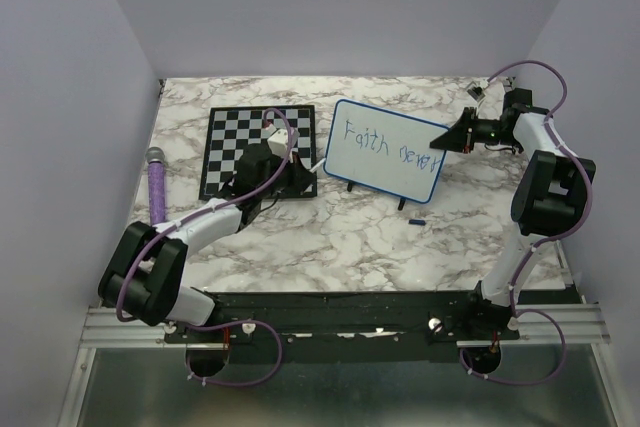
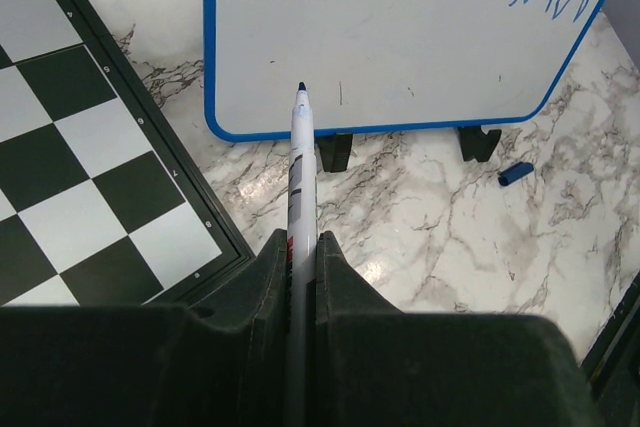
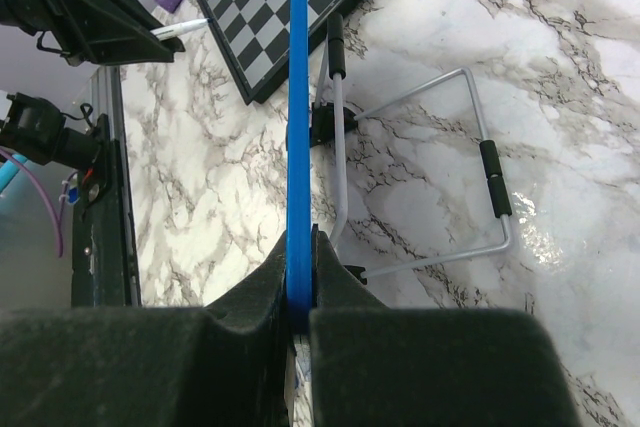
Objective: Write a sentence on the whiteboard
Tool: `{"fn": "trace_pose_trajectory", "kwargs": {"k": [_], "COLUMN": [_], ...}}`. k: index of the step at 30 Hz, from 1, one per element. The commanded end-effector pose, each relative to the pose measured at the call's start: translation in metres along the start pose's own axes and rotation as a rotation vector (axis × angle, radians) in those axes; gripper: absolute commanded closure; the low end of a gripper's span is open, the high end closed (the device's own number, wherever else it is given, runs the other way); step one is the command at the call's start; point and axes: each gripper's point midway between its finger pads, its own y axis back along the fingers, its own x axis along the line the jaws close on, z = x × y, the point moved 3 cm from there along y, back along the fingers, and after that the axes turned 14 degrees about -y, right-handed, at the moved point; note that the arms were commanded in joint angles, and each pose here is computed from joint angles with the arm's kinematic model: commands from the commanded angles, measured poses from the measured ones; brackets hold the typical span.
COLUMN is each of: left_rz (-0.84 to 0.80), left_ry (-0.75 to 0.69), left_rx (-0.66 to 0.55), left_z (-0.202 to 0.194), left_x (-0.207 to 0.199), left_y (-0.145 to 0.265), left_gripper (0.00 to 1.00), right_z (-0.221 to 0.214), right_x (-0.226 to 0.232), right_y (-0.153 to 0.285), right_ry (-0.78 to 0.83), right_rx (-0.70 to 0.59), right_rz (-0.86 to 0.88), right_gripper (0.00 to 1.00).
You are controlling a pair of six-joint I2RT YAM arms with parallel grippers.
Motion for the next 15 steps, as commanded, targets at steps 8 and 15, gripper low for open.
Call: {"fn": "trace_pose_trajectory", "kwargs": {"k": [8, 15], "left_rz": [0.039, 0.054], "left_ry": [-0.031, -0.05], "left_rx": [-0.043, -0.033], "left_z": [0.0113, 0.0115], "left_x": [-0.0038, -0.0069], "left_y": [0.0047, 0.003], "left_gripper": [1.0, 1.0], "right_z": [0.0057, 0.0056], "right_x": [-0.0015, -0.0013], "right_y": [0.0013, 0.0008], "right_ry": [0.056, 0.058], "right_rx": [0.01, 0.011], "right_rz": [-0.024, -0.023], "right_gripper": [0.99, 0.99]}}
